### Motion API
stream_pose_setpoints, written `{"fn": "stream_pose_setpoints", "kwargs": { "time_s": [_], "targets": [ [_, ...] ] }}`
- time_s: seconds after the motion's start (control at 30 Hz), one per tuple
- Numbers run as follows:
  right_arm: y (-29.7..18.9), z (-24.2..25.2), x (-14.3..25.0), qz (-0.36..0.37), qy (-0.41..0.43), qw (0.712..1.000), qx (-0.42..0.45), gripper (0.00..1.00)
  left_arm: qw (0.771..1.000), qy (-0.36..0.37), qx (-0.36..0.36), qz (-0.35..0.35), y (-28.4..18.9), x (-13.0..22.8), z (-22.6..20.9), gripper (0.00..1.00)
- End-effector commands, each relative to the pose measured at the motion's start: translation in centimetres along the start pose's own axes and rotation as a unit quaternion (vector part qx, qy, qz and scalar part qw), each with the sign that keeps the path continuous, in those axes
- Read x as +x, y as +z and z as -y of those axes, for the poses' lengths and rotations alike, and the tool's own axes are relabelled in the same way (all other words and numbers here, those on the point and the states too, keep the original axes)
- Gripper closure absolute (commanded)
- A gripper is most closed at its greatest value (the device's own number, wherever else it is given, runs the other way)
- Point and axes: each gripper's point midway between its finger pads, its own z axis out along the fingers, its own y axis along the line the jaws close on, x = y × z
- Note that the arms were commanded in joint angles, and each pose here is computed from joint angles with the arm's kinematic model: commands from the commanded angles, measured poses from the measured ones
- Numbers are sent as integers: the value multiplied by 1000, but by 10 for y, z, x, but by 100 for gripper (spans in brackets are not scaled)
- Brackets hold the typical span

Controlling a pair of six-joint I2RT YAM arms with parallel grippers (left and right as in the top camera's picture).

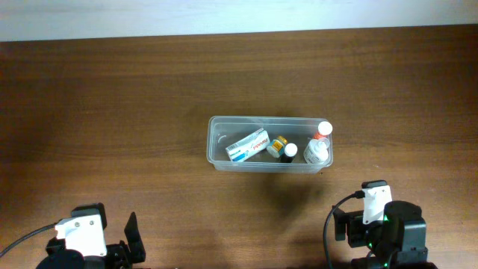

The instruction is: Pack container

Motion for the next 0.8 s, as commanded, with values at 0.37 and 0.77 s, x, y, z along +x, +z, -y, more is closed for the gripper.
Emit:
{"fn": "stream_pose_setpoints", "kwargs": {
  "time_s": [0.37, 0.77],
  "targets": [
    [-10, -2, -75, 283, -83, 955, 21, 2, 1000, -3, 4, -2, 1, 2, 2, 1],
    [37, 0, -84, 372, -87, 924, 30, 2, 1000, -3, 4, -2, 1, 2, 2, 1]
  ]
}}
